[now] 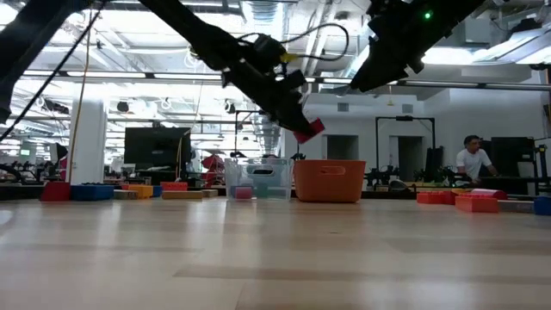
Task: Sort blocks by size
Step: Put the red rectangle block into the orange bin, then put the yellow square game piece into the clear bin
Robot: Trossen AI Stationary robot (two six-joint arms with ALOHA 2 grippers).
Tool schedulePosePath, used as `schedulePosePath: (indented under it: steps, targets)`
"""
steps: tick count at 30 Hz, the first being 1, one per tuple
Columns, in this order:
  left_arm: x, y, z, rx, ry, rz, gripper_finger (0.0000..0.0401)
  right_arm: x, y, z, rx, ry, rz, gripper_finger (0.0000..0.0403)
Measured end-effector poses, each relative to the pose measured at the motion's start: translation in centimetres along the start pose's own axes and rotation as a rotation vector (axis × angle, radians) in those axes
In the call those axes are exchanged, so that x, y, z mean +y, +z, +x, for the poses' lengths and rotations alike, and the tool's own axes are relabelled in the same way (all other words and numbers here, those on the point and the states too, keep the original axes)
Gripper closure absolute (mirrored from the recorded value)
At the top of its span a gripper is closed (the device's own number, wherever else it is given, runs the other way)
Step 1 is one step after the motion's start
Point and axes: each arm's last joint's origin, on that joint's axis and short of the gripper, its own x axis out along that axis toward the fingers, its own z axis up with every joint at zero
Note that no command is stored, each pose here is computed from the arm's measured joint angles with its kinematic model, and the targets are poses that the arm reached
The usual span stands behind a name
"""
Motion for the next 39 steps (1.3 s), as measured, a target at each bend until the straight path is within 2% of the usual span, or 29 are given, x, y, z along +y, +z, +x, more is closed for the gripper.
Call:
schedulePosePath:
  steps: [4,8,11,18,22,26,32,35,39]
  targets:
    - [-0.3,-0.3,1.4,0.019,-0.013,-0.051,0.0248,0.1,-0.1,-0.1,-0.003,-0.008,-0.007,0.0177]
    - [-0.8,0.2,1.5,0.022,-0.027,-0.028,0.0212,0.2,-0.1,-0.2,-0.004,-0.009,-0.009,0.0177]
    - [-1.3,0.9,0.7,0.084,-0.06,0.005,0.02,0.2,-0.1,-0.2,-0.001,-0.009,-0.008,0.0177]
    - [-4.8,3.5,-5.0,0.241,-0.155,0.075,0.0196,0.7,-0.3,-0.5,-0.002,0.011,-0.02,0.0177]
    - [-7.7,3.7,-9.0,0.3,-0.163,0.106,0.0196,1.9,-0.7,-1.0,-0.005,0.051,-0.048,0.0177]
    - [-10.3,2.4,-13.5,0.319,-0.108,0.13,0.0196,3.1,-1.2,-1.4,-0.005,0.087,-0.074,0.0177]
    - [-12.9,-1.4,-19.7,0.371,-0.052,0.067,0.0196,3.7,-1.2,-1.5,-0.03,0.076,-0.071,0.0177]
    - [-13.3,-3.7,-21.1,0.418,0.019,0.015,0.0195,3.6,-0.9,-1.3,-0.051,0.073,-0.081,0.0177]
    - [-12.8,-6.4,-20.8,0.518,0.078,-0.061,0.0195,3.4,-0.2,-1.0,-0.093,0.083,-0.06,0.0177]
